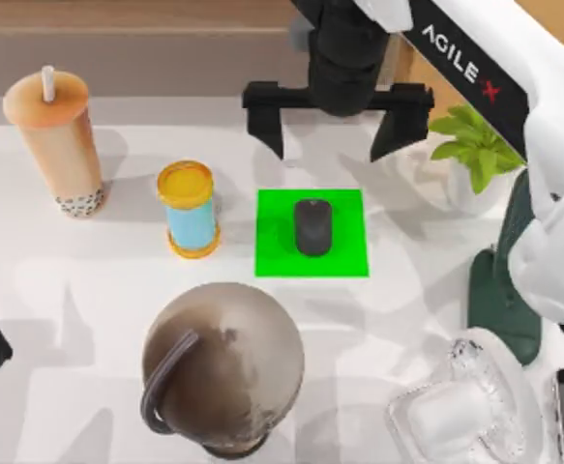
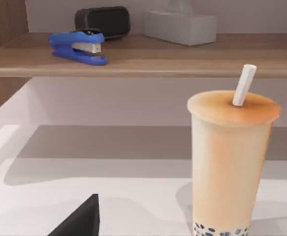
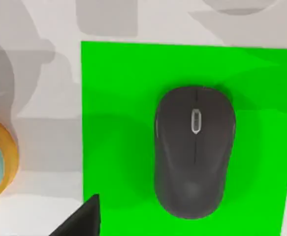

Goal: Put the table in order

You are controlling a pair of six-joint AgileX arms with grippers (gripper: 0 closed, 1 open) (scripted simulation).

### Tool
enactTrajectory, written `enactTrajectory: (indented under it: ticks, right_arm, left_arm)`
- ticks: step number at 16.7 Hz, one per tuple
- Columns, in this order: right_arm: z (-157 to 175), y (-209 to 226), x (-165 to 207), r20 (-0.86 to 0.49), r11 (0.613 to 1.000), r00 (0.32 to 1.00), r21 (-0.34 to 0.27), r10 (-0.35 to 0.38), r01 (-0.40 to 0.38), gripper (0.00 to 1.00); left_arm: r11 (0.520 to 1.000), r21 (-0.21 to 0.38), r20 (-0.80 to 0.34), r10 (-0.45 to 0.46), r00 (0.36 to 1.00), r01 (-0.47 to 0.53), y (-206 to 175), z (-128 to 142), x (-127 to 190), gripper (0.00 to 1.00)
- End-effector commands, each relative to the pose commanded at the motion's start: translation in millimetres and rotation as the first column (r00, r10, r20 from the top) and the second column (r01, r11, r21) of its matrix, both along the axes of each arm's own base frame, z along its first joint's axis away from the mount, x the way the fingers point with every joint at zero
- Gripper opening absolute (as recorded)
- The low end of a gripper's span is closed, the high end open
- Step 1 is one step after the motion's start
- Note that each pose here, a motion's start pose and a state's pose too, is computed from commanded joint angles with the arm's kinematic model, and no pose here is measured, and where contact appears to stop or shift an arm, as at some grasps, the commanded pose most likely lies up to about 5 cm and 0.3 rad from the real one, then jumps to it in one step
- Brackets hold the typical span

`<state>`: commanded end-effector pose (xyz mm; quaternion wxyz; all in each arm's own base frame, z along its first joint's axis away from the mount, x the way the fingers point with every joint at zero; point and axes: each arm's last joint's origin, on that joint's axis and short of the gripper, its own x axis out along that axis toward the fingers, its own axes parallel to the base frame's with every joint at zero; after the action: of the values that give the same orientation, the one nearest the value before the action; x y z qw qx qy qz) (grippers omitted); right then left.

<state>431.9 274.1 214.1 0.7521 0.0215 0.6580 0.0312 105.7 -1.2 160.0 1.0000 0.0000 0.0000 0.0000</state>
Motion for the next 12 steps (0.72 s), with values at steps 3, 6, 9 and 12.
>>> enactTrajectory:
  ticks: [3, 6, 9, 12]
  right_arm:
    - [53, -35, -8, 0.076, 0.999, 0.997, 0.028, -0.024, 0.022, 1.00]
    - [98, -79, -31, 0.135, 0.998, 0.989, 0.041, -0.058, 0.053, 1.00]
    - [124, -121, -69, 0.171, 0.996, 0.981, 0.041, -0.088, 0.082, 1.00]
    - [122, -158, -114, 0.172, 0.993, 0.978, 0.029, -0.114, 0.111, 1.00]
  left_arm:
    - [1.000, 0.000, 0.000, 0.000, 1.000, 0.000, 0, 0, 0, 1.00]
    - [1.000, 0.000, 0.000, 0.000, 1.000, 0.000, 0, 0, 0, 1.00]
    - [1.000, 0.000, 0.000, 0.000, 1.000, 0.000, 0, 0, 0, 1.00]
    - [1.000, 0.000, 0.000, 0.000, 1.000, 0.000, 0, 0, 0, 1.00]
